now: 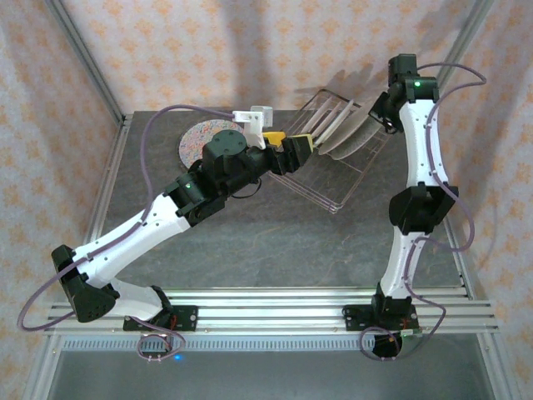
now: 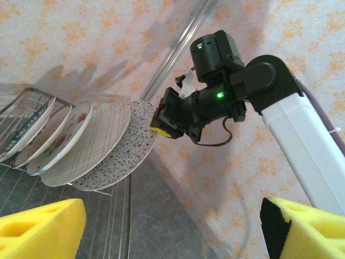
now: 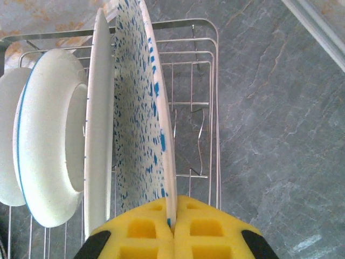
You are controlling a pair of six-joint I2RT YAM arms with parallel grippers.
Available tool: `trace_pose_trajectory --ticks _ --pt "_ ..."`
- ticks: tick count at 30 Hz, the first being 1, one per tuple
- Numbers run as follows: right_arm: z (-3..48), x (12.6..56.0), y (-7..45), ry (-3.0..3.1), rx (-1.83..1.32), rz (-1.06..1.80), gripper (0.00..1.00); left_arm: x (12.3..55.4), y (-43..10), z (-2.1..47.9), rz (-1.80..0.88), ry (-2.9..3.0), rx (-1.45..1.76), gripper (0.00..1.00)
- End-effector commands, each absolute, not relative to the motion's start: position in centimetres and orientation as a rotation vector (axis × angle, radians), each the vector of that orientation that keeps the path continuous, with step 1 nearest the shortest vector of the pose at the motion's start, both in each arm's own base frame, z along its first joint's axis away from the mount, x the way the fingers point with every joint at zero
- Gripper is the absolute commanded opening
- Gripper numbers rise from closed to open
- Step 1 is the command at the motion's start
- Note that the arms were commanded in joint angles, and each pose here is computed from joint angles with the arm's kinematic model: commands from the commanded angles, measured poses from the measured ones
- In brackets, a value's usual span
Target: Unload the plates from the dish rack
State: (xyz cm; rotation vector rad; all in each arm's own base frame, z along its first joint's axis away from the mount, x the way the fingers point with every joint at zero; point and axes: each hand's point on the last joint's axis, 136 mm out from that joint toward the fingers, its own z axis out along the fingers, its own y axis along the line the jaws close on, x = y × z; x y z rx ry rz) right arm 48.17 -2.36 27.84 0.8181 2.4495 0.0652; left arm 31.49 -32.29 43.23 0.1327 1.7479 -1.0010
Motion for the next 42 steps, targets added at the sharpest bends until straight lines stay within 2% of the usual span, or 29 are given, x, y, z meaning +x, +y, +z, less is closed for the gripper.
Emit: trace_pose_trajectory --ticks 1,24,32,42 --pt "33.5 45.5 -3.4 2.320 0.824 0.030 0.00 30.9 -31.4 44.7 -0.986 1.710 0.125 0.85" --pt "39.3 34.3 -4.0 2.215 0.972 0.065 0.00 31.1 -31.4 43.8 -1.055 1.759 0.028 0.88" --pt "41.2 30.9 -3.9 2.132 1.033 0.126 0.00 33.0 -34.2 41.8 -1.343 1.897 -0.263 0.87" --pt "44.1 27.6 -4.2 2.002 1.062 0.182 0.00 35.7 -39.9 38.8 -1.727 1.981 -0.650 0.79"
